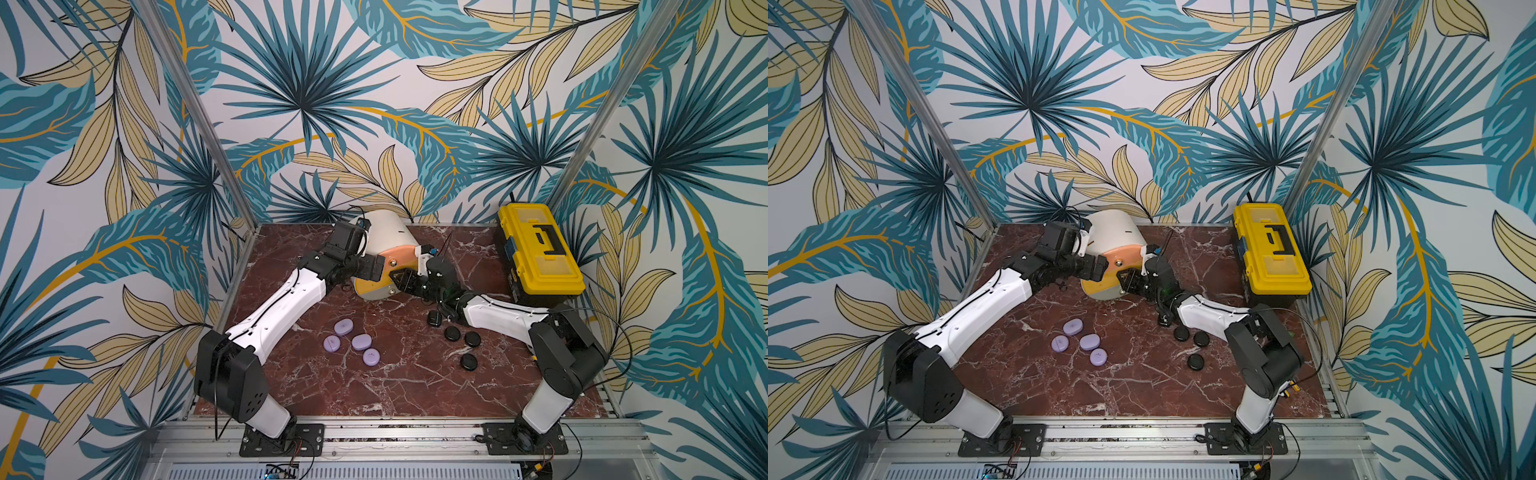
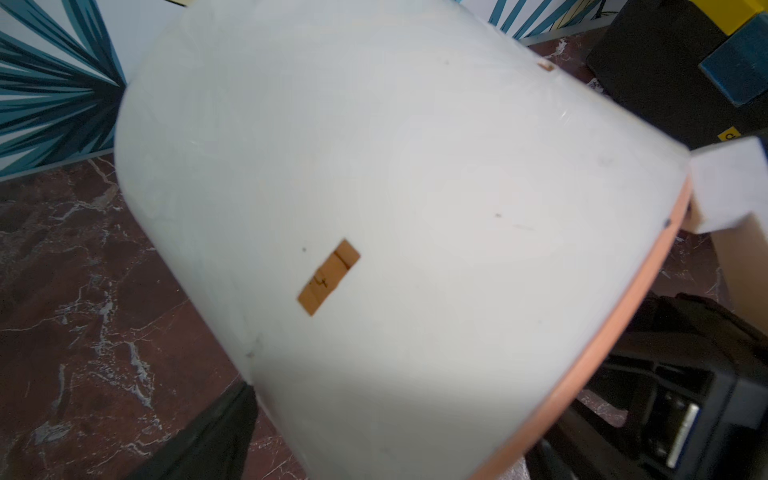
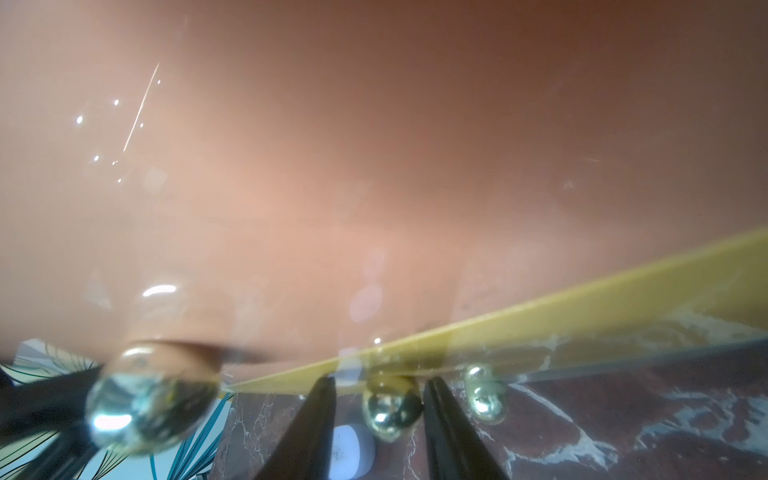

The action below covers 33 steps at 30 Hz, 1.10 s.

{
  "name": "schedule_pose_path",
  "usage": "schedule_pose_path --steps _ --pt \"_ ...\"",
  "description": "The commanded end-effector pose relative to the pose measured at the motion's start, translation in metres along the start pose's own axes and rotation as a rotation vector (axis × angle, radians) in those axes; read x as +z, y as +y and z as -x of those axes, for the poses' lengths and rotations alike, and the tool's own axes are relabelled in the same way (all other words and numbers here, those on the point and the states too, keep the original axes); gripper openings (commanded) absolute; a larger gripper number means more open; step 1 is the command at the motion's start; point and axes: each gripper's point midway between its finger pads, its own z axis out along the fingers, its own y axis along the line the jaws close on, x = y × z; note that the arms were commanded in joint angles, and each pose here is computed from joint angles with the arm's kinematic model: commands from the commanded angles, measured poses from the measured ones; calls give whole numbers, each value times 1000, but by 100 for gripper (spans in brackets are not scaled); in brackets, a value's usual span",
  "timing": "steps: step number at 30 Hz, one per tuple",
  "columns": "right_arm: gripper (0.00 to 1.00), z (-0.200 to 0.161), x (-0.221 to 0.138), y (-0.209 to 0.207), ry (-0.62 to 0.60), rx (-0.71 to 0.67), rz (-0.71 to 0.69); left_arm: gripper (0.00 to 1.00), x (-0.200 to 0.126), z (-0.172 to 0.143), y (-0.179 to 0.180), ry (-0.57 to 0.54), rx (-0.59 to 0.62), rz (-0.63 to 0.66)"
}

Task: Put the bluetooth earphones in the drawer according to color
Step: Open the drawer in the storage box.

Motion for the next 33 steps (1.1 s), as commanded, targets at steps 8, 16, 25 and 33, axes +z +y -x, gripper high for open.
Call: schedule_pose_path --steps 8,16,25,33 --pt "43 -11 7 -10 19 13 -19 100 1 -7 15 11 8 71" --pt "41 -11 8 -13 19 14 -42 100 3 -7 15 14 11 69" --pt "41 -12 7 -21 20 15 -100 100 4 -9 15 20 12 67" --pt "40 -12 12 -11 25 14 -74 100 2 -7 14 14 13 64"
